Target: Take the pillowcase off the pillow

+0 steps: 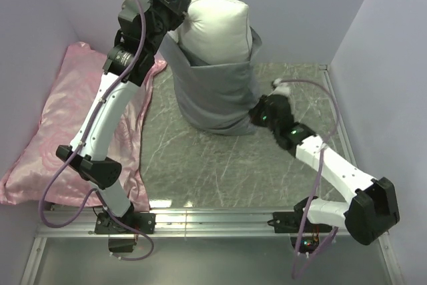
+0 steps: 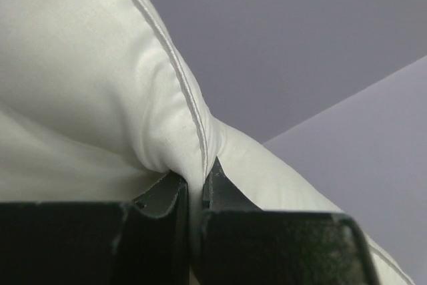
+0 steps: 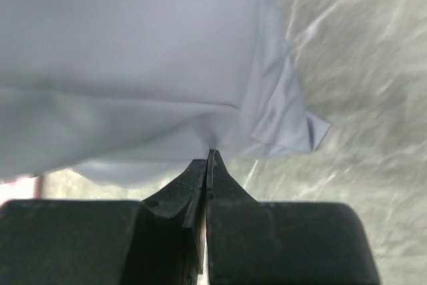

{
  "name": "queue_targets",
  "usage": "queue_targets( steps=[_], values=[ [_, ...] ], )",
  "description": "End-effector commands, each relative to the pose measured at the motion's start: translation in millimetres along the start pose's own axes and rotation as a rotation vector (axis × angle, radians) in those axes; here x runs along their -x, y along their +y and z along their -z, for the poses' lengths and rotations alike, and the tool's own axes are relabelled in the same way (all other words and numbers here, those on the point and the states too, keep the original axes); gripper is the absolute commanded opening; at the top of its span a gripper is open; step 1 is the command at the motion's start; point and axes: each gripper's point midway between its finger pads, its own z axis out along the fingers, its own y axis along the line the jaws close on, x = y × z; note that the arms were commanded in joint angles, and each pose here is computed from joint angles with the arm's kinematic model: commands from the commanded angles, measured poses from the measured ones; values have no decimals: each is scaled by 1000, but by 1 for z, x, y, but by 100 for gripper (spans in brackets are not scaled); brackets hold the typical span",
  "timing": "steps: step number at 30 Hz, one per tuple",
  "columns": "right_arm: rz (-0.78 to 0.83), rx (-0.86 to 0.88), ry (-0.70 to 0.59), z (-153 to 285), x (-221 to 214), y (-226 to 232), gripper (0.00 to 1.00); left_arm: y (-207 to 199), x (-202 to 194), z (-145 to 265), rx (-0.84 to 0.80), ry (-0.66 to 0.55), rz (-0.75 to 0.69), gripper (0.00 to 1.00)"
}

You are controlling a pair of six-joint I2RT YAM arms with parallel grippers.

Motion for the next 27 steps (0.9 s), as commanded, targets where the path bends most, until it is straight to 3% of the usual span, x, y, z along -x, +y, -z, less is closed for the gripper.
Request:
queue_targets(
  steps=[1, 4, 8, 17, 19, 20, 21, 22, 24, 27],
  values=[
    [-106, -53, -56, 7, 65, -45, 0, -65, 77, 46, -166, -216, 8, 1],
    [-135, -51, -86, 9, 100, -52, 0, -82, 88, 60, -199, -244, -13, 1],
    [-193, -62, -42, -16, 114, -66, 0, -105, 100, 84, -243, -294, -27, 1],
    [-154, 97, 0, -51, 163, -20, 0, -131, 79, 93, -267, -278, -79, 1],
    [-123, 115, -29, -39, 172, -10, 12, -125, 68, 84, -249, -257, -89, 1],
    [-112, 150, -59, -33, 176, -2, 21, -120, 62, 79, -237, -248, -97, 1],
    [-117, 153, -57, -30, 168, -4, 39, -110, 53, 73, -204, -239, -102, 1],
    [-114, 182, -100, -13, 175, 3, 46, -105, 47, 67, -187, -235, -108, 1],
    [-105, 198, -135, 2, 176, 4, 57, -93, 39, 59, -148, -230, -120, 1],
    [-84, 245, -263, 52, 198, 14, 64, -80, 22, 45, -103, -196, -140, 1]
  ],
)
